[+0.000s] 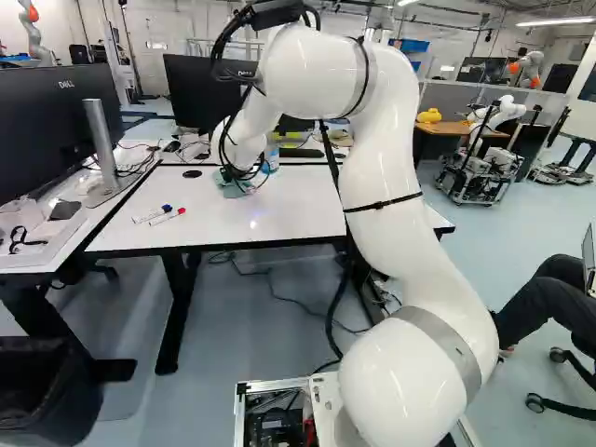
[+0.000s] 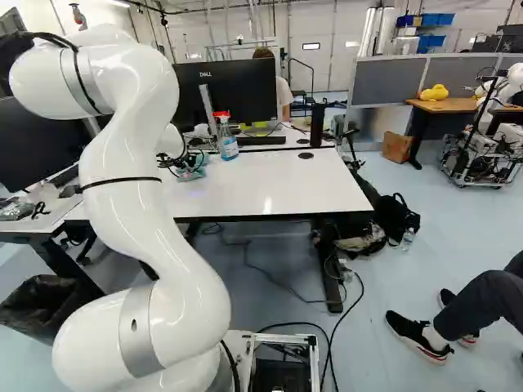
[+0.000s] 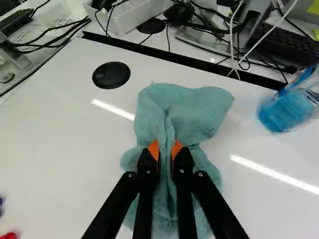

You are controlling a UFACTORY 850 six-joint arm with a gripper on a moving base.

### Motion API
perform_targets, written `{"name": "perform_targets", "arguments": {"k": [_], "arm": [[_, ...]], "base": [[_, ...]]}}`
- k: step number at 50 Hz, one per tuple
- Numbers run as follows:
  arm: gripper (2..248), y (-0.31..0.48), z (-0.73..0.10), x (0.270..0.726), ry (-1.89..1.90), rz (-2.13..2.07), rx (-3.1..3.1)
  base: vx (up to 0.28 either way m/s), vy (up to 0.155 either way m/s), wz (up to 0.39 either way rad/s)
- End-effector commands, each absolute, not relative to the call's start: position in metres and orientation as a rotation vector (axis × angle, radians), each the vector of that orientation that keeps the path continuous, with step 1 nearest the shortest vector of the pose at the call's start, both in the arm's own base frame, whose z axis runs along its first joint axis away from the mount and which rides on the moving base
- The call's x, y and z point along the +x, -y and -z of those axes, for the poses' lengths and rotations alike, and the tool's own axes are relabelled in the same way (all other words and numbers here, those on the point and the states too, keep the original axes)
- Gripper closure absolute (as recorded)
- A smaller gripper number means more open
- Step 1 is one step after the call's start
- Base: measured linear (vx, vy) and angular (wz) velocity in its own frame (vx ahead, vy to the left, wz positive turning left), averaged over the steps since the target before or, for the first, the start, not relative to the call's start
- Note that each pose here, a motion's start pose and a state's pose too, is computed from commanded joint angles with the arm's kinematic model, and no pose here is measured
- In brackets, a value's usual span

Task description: Clean the table with the green towel

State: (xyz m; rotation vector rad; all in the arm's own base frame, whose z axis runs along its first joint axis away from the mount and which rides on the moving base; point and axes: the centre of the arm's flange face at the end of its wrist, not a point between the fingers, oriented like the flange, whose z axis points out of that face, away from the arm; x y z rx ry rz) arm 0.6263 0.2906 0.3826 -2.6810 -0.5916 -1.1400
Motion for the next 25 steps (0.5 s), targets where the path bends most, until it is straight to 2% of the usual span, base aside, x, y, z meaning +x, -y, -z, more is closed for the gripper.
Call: {"name": "perform_targets", "arguments": {"k": [25], "arm": [[202, -0.297, -0.387, 0.587, 0.64, 1.095, -2.681]], "base": [[0.0, 0.0, 0.0]]}}
